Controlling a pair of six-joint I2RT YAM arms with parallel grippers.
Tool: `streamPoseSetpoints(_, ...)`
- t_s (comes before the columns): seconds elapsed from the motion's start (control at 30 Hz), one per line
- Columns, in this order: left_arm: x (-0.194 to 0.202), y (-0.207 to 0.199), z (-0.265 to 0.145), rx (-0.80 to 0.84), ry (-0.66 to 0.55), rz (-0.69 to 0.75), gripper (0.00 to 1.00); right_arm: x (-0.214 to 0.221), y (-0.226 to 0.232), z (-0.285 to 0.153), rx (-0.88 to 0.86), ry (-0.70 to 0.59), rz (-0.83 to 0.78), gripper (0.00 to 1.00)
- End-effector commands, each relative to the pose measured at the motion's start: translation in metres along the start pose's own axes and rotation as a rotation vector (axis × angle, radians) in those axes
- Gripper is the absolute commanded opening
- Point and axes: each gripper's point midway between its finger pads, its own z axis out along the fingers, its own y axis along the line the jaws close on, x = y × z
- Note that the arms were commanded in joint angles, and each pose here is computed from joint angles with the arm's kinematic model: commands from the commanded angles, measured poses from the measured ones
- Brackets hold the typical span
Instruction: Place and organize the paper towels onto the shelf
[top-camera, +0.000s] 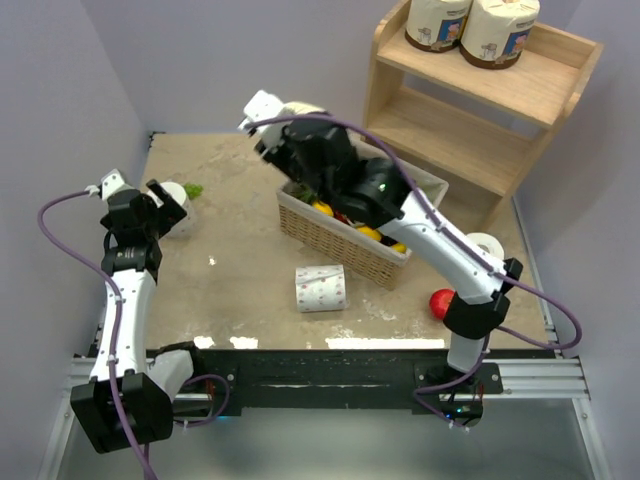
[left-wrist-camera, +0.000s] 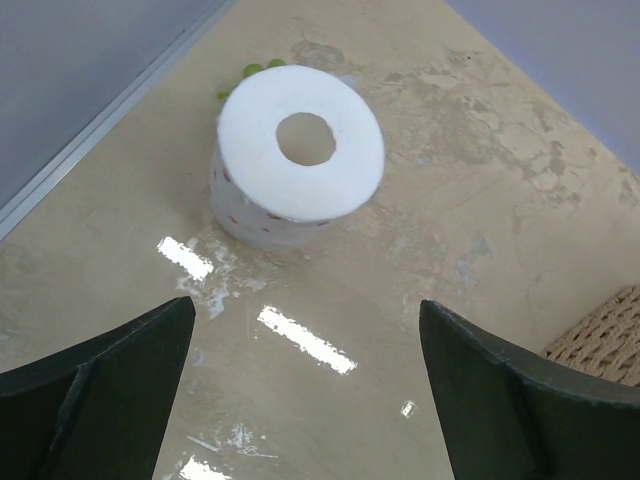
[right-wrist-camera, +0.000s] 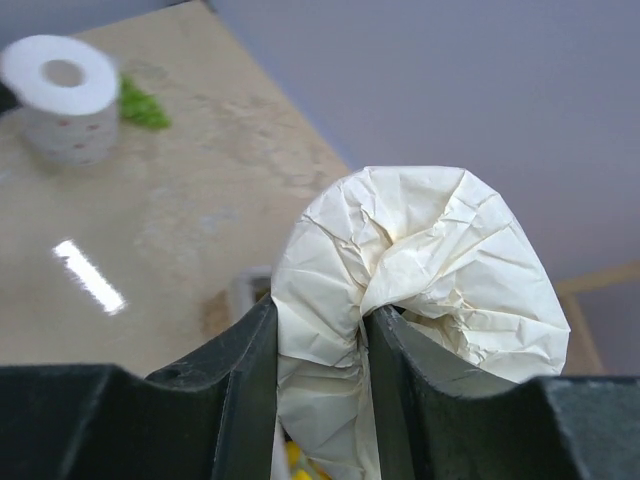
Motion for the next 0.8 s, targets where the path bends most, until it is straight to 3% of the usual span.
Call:
streamPoseSetpoints(0.0,-0.012,-0.025,-0.007,0.133,-0.050,0.040,0.99,-0.002,-0.123,-0.046,0.323,0.032,-0.031,0.39)
streamPoseSetpoints(0.3,-0.009,-0.032,-0.008,0.170,-0.039,0.038,0.99,0.022,-0.257,-0.109,0.692,0.096,0.006,0.39)
streamPoseSetpoints(0.6,-0.010,-0.034,-0.009,0.178,-0.043,0.040,0.99,0.014,-0.309,-0.150,0.837,0.016,0.029,0.39)
streamPoseSetpoints(0.77,-0.010,-0.034,-0.010,0.180,-0.046,0.041,0.99,0.026,-0.329,-0.152,0.871,0.027,0.041,0.39)
